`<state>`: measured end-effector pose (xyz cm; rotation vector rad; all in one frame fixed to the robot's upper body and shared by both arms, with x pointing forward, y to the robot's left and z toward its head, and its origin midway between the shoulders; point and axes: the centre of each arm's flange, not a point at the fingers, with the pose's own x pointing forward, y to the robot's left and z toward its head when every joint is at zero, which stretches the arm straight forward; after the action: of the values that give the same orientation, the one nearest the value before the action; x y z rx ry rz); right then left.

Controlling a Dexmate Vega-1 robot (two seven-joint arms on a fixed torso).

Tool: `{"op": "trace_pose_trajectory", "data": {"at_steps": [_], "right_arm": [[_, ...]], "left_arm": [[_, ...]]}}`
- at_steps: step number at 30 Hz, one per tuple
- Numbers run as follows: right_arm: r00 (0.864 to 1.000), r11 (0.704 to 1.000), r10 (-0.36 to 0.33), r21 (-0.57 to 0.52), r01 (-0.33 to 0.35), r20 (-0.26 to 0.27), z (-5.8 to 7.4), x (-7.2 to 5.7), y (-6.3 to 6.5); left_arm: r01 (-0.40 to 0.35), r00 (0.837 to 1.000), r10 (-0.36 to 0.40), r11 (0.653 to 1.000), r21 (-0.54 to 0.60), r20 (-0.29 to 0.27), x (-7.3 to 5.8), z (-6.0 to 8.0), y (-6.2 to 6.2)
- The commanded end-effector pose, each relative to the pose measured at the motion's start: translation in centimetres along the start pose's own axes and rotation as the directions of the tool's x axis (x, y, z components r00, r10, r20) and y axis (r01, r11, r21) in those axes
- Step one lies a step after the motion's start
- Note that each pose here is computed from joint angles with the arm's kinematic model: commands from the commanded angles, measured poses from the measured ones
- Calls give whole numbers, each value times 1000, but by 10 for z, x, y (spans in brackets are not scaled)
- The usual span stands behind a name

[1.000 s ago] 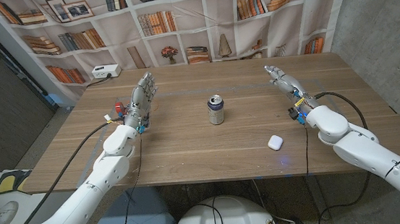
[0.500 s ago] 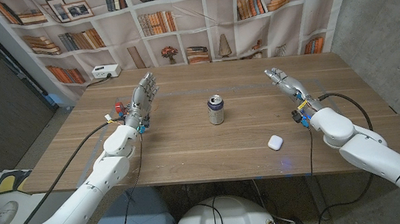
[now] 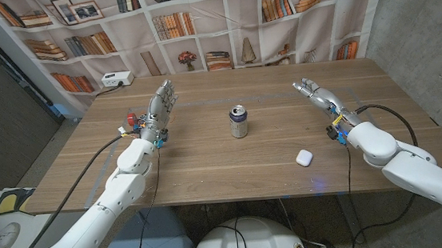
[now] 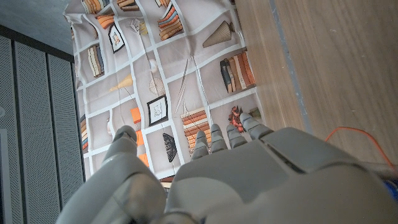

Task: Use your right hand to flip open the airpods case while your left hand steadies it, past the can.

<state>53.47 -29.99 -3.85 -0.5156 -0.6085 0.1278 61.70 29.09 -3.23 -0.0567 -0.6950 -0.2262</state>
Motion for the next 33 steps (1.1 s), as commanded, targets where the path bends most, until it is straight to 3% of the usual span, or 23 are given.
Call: {"op": "trace_pose_trajectory", "data": {"at_steps": [1,23,33], "right_arm": [[1000,1000,12,-24,-12,-6,-3,-8,-1],[1000,999,15,-44,-16,-25,-5,-24,9],[999,998,-2,-67,0,-40,-7,-30,14]], "left_arm": [[-24,1000,24,1000,2,11,1,-1,-6],[-3,1000,3,1000,6,2,10,-2,-1],[-3,1000,3,1000,14,-20,15,-9,-2]]}}
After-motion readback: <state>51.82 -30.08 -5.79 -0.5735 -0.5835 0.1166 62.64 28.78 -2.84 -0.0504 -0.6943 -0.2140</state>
